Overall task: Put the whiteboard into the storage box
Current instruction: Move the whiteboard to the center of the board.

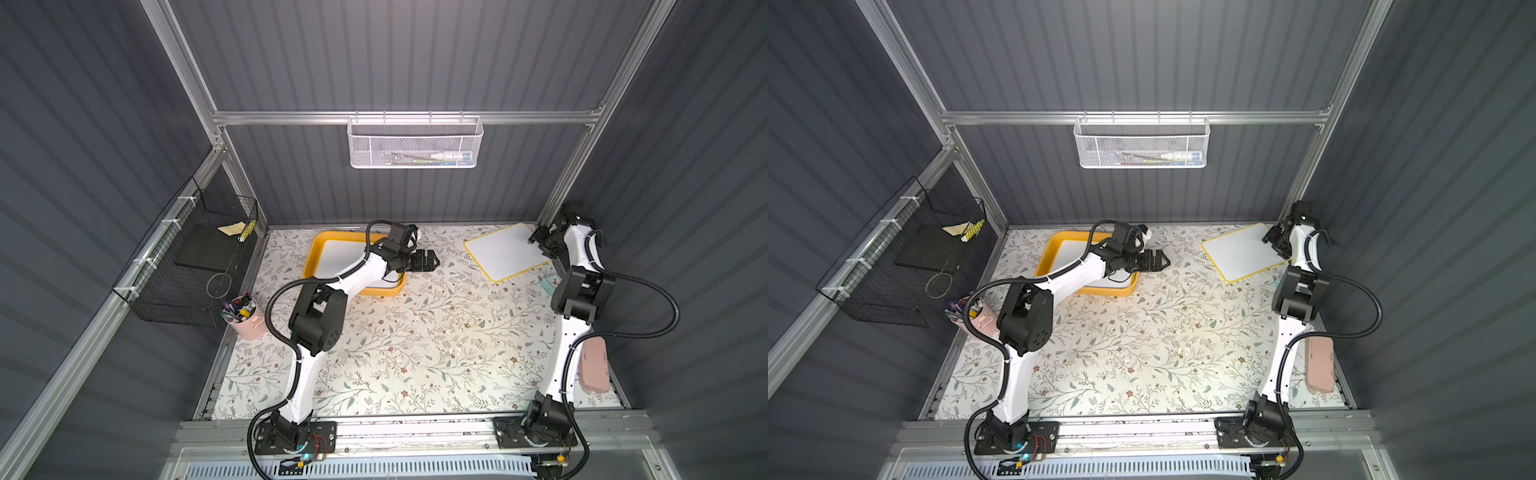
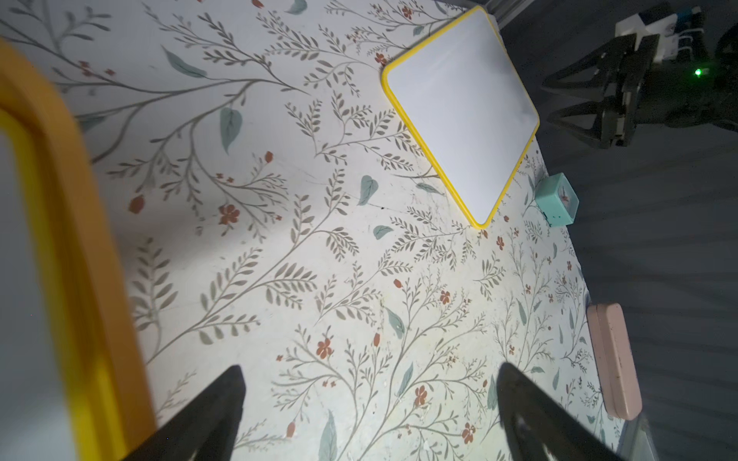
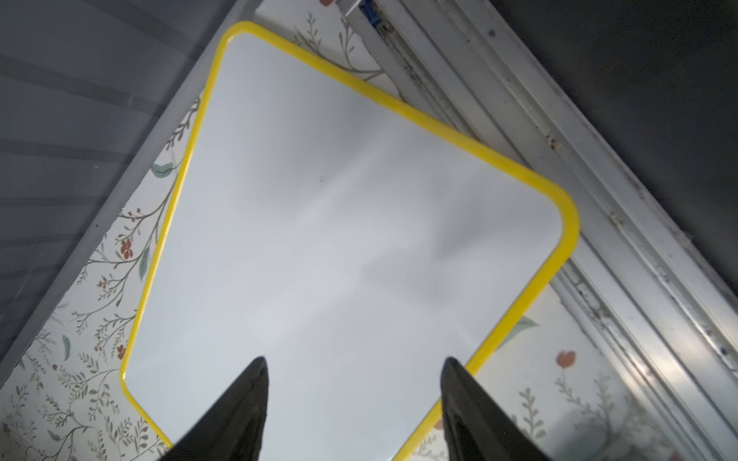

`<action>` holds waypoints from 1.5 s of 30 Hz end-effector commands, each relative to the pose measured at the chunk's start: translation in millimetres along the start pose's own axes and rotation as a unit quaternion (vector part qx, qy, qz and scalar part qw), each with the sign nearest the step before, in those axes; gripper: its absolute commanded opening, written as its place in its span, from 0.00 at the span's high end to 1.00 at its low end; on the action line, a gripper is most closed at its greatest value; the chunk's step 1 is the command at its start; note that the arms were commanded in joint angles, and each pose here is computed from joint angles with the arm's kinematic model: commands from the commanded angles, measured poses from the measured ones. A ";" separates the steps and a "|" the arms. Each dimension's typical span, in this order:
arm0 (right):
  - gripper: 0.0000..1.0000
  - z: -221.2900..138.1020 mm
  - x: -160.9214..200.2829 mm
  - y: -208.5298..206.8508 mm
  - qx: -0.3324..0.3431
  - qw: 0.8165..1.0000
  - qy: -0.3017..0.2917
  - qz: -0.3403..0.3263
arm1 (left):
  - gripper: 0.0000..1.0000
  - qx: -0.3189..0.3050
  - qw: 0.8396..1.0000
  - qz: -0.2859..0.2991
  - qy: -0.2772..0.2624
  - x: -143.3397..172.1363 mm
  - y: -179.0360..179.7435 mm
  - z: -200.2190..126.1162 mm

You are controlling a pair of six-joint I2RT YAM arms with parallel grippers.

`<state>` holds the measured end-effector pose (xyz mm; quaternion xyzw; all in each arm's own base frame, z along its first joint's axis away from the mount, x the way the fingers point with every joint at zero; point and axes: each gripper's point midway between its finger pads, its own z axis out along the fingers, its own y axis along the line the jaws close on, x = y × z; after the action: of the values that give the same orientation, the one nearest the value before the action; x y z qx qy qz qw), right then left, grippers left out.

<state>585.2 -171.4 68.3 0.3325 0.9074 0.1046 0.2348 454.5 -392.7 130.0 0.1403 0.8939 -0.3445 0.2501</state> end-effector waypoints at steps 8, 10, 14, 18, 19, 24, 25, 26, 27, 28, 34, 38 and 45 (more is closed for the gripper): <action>0.30 23.6 23.9 7.3 -0.018 0.999 0.048 0.017 | 0.02 0.038 0.999 -0.010 0.015 -14.6 -22.9 56.0; 0.30 27.1 36.0 6.3 -0.015 0.997 0.069 0.017 | 0.03 0.050 0.999 -0.012 0.006 -25.0 -28.8 65.8; 0.30 25.1 53.1 7.7 -0.002 0.995 0.096 0.008 | 0.05 0.070 0.997 -0.019 -0.031 -42.5 -35.7 80.3; 0.30 23.1 77.3 11.6 0.012 0.991 0.135 -0.008 | 0.06 0.097 0.993 -0.037 -0.051 -49.3 -44.3 89.0; 0.30 22.3 85.3 13.6 0.016 0.989 0.147 -0.014 | 0.06 0.098 0.993 -0.040 -0.052 -48.3 -45.5 91.1; 0.30 19.5 124.0 24.1 0.035 0.979 0.194 -0.045 | 0.06 0.096 0.992 -0.052 -0.063 -45.3 -44.8 101.4; 0.30 18.6 132.6 25.9 0.038 0.977 0.203 -0.049 | 0.07 0.095 0.991 -0.058 -0.071 -45.7 -44.5 104.6; 0.30 17.9 140.1 27.4 0.039 0.975 0.211 -0.053 | 0.07 0.099 0.990 -0.062 -0.076 -45.3 -46.2 107.7; 0.31 16.7 147.8 28.4 0.043 0.973 0.218 -0.057 | 0.07 0.106 0.989 -0.069 -0.080 -45.0 -48.3 111.6; 0.31 14.6 154.1 29.6 0.047 0.972 0.222 -0.062 | 0.08 0.113 0.987 -0.075 -0.081 -44.6 -51.7 114.9; 0.31 8.6 196.2 43.4 0.059 0.962 0.247 -0.098 | 0.08 0.128 0.986 -0.074 -0.081 -39.0 -66.5 117.0; 0.31 1.4 208.3 50.9 0.060 0.959 0.255 -0.110 | 0.08 0.125 0.986 -0.072 -0.084 -37.3 -66.2 111.0; 0.32 1.4 215.6 51.0 0.076 0.954 0.262 -0.126 | 0.08 0.133 0.985 -0.071 -0.084 -37.5 -70.7 104.0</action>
<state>490.3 9.6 27.3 0.1980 0.9736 0.1114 0.0208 490.6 -518.0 74.7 0.0742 0.8459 -0.4639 0.2524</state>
